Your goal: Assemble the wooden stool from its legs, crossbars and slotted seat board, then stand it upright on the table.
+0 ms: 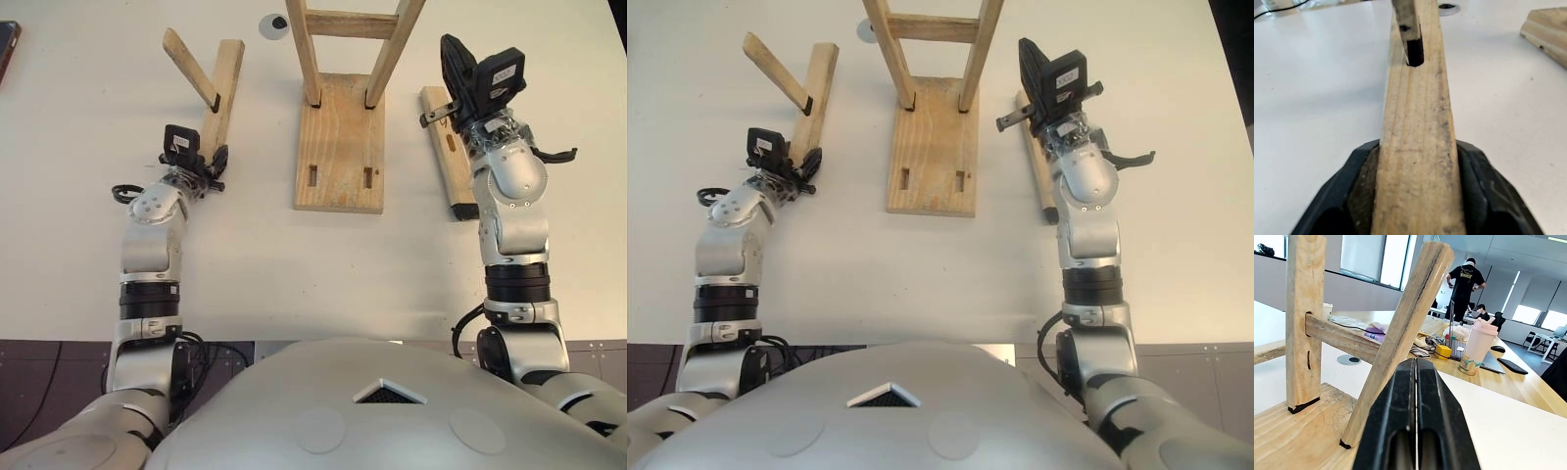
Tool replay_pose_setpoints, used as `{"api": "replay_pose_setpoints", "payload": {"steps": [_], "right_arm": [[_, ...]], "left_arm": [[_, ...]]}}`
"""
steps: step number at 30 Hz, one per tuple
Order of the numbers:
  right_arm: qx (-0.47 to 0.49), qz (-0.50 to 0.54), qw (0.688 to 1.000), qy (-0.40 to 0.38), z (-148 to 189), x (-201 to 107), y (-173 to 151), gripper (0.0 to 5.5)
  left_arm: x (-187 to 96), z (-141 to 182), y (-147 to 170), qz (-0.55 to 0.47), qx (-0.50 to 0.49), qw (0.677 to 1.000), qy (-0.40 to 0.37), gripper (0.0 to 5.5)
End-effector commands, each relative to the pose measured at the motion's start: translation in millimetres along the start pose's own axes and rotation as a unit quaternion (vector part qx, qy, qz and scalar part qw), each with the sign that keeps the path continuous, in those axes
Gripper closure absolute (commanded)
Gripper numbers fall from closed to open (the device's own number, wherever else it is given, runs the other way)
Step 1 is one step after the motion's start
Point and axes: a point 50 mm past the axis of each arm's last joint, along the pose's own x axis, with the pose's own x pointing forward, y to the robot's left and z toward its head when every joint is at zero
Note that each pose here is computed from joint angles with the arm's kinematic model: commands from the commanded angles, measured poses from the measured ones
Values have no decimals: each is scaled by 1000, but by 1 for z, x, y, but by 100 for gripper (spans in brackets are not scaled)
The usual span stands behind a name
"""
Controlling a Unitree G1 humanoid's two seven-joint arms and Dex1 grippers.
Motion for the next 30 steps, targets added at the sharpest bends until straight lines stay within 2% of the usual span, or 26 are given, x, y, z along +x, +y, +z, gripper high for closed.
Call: {"api": "replay_pose_setpoints", "payload": {"steps": [1,2,6,8,10,14,20,26,30], "right_arm": [[-19,10,1000,-11,4,5,1,550],[-20,6,1000,-13,5,4,0,550],[-18,-4,1000,-11,3,0,1,550],[-18,-7,1000,-11,2,-2,4,550],[-14,-12,1000,-7,0,-5,5,550],[-18,-14,1000,-5,0,-8,7,550],[-15,-13,1000,-6,-1,-4,10,550],[-19,-17,1000,-5,-1,-4,6,550],[-20,-1,1000,-4,-1,1,8,550]], "left_arm": [[-9,3,9,-17,6,999,31,345],[-11,8,9,-27,12,999,25,309],[-13,28,13,-49,43,998,9,247],[-15,36,14,-56,62,997,7,231],[-19,55,14,-70,81,994,-29,213],[-26,89,22,-64,72,992,-85,213],[-12,106,23,-55,80,990,-105,213],[10,104,20,-47,80,990,-105,213],[11,94,21,-22,70,991,-109,269]]}}
